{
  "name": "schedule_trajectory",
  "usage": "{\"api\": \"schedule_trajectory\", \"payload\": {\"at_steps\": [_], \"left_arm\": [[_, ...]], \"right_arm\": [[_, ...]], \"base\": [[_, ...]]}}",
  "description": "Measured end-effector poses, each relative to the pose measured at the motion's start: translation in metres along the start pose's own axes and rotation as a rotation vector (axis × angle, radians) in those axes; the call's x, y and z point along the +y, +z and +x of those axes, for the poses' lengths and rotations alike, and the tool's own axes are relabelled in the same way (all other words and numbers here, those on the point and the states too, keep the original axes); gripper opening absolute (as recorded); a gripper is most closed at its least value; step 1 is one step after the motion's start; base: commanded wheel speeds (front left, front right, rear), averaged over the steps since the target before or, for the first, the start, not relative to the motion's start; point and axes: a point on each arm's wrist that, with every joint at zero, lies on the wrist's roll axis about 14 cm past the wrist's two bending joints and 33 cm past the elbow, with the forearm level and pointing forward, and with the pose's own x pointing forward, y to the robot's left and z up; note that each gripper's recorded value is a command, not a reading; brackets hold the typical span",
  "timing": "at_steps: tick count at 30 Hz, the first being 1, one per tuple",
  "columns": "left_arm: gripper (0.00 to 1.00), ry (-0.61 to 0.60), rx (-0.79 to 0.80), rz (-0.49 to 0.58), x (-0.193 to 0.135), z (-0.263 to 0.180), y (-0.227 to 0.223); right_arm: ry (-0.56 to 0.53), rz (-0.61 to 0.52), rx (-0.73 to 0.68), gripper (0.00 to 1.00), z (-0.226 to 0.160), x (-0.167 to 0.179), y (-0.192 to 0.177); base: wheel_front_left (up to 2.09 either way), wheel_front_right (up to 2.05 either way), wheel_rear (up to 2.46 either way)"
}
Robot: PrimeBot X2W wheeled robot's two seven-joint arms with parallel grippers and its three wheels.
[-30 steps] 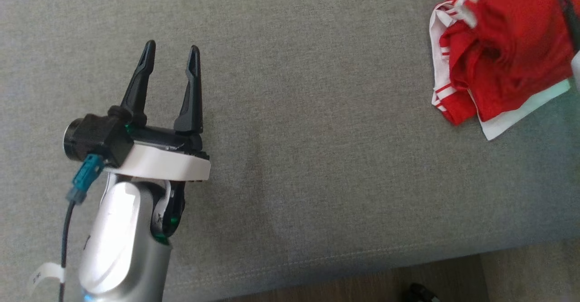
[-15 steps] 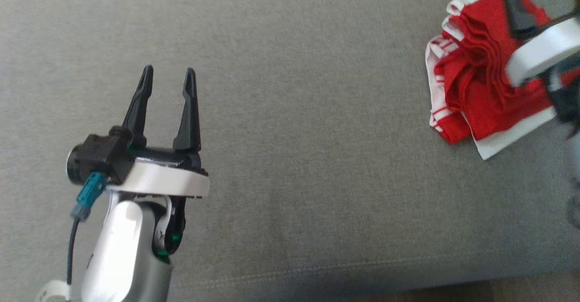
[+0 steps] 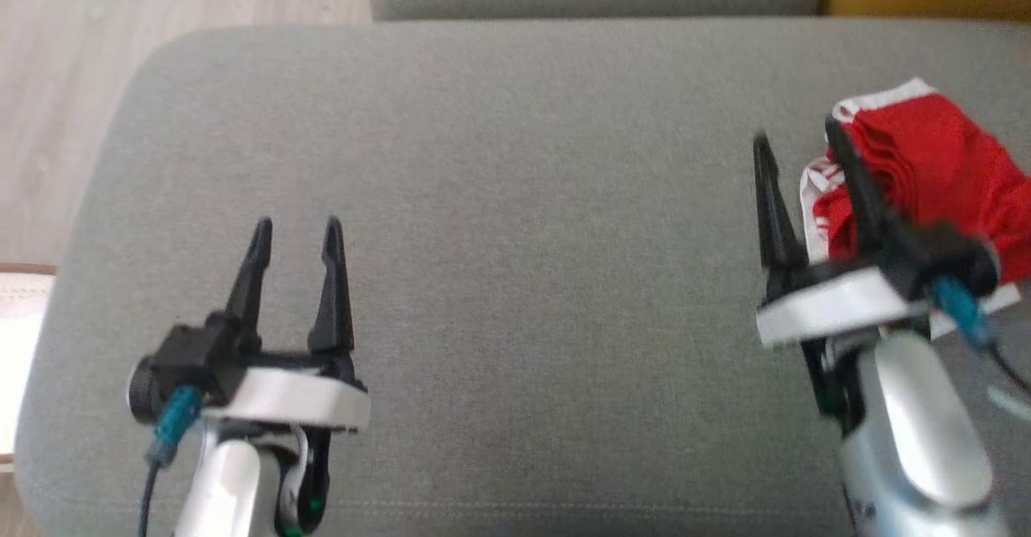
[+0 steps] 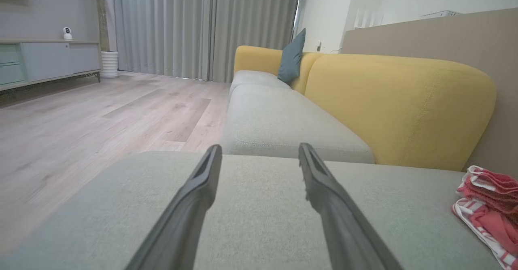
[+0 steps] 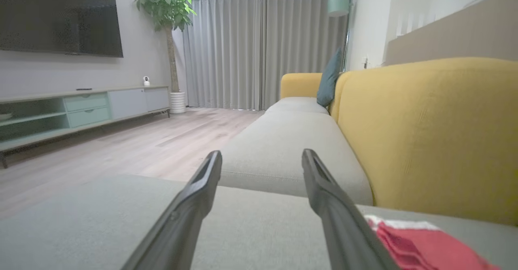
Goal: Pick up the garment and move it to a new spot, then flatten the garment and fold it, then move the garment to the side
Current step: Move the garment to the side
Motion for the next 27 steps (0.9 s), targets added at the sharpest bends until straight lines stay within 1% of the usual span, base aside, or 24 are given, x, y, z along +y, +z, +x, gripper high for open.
{"api": "schedule_trajectory", "payload": {"at_steps": [4, 7, 10, 16, 27], "left_arm": [[1.00, 0.046, 0.005, 0.020, 0.010, -0.021, 0.003], [1.00, 0.074, 0.002, 0.030, 0.015, -0.033, 0.005], [1.00, 0.089, -0.001, 0.032, 0.017, -0.040, 0.008], [1.00, 0.084, -0.005, 0.059, 0.017, -0.043, 0.009], [1.00, 0.090, -0.009, 0.076, 0.016, -0.042, 0.010]], "right_arm": [[-0.015, 0.114, 0.024, 1.00, -0.030, 0.008, -0.018], [-0.013, 0.141, 0.054, 1.00, -0.047, 0.015, -0.028], [-0.010, 0.148, 0.048, 1.00, -0.056, 0.018, -0.026], [-0.004, 0.143, 0.050, 1.00, -0.062, 0.021, -0.027], [-0.057, 0.113, 0.071, 1.00, -0.071, 0.004, -0.033]], "base": [[0.00, 0.00, 0.00], [0.00, 0.00, 0.00], [0.00, 0.00, 0.00], [0.00, 0.00, 0.00], [0.00, 0.00, 0.00]]}}
